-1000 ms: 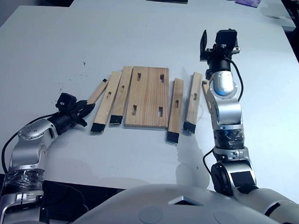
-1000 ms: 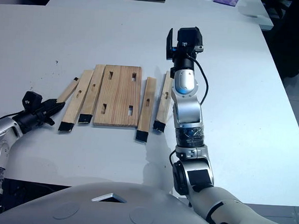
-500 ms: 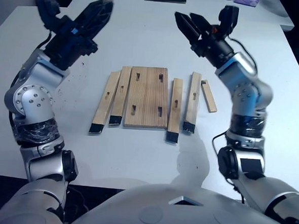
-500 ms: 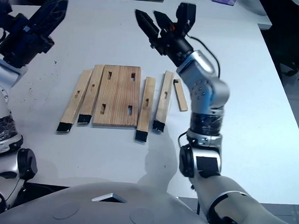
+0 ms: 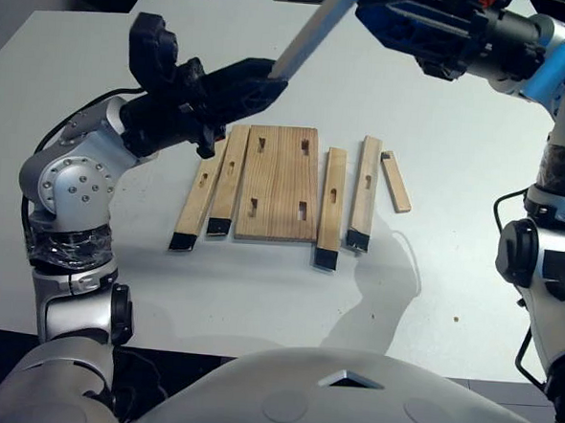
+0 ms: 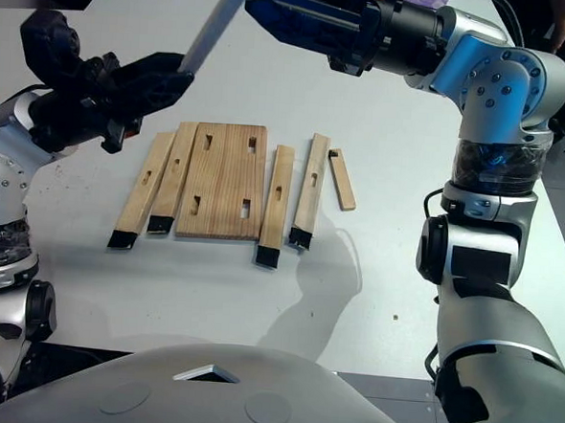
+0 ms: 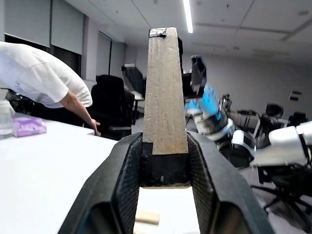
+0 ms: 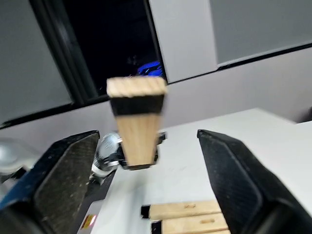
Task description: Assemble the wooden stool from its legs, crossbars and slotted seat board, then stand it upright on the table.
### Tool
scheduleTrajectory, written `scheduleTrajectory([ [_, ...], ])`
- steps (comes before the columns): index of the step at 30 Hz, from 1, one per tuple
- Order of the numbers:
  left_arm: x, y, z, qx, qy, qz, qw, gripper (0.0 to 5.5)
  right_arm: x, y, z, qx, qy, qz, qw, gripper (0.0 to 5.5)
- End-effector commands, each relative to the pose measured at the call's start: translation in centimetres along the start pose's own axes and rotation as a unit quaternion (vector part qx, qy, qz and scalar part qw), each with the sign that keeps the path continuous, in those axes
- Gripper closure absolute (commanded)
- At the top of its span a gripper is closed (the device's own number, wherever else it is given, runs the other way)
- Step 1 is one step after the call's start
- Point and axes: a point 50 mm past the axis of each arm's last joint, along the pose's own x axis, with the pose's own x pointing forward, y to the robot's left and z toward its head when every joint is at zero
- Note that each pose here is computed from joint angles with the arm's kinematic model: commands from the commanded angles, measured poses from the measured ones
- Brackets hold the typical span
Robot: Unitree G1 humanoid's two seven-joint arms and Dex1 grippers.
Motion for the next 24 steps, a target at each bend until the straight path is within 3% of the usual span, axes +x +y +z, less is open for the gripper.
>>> scheduleTrajectory([
  [1, -0.2, 0.1, -0.5, 0.008, 0.024, 0.0, 1.0, 4.17, 0.1, 0.4, 0.8, -0.014, 0.025, 0.012, 1.0, 1.77],
  [15, -0.2, 0.0, -1.7, -0.001, 0.035, -0.002, 0.999, 4.17, 0.2, 0.2, 0.3, -0.011, 0.002, 0.004, 1.0, 4.12],
  [24, 0.0, 0.6, -2.0, 0.002, 0.041, 0.034, 0.999, 4.17, 0.0, 0.1, -0.3, -0.006, -0.016, -0.013, 1.0, 4.18],
])
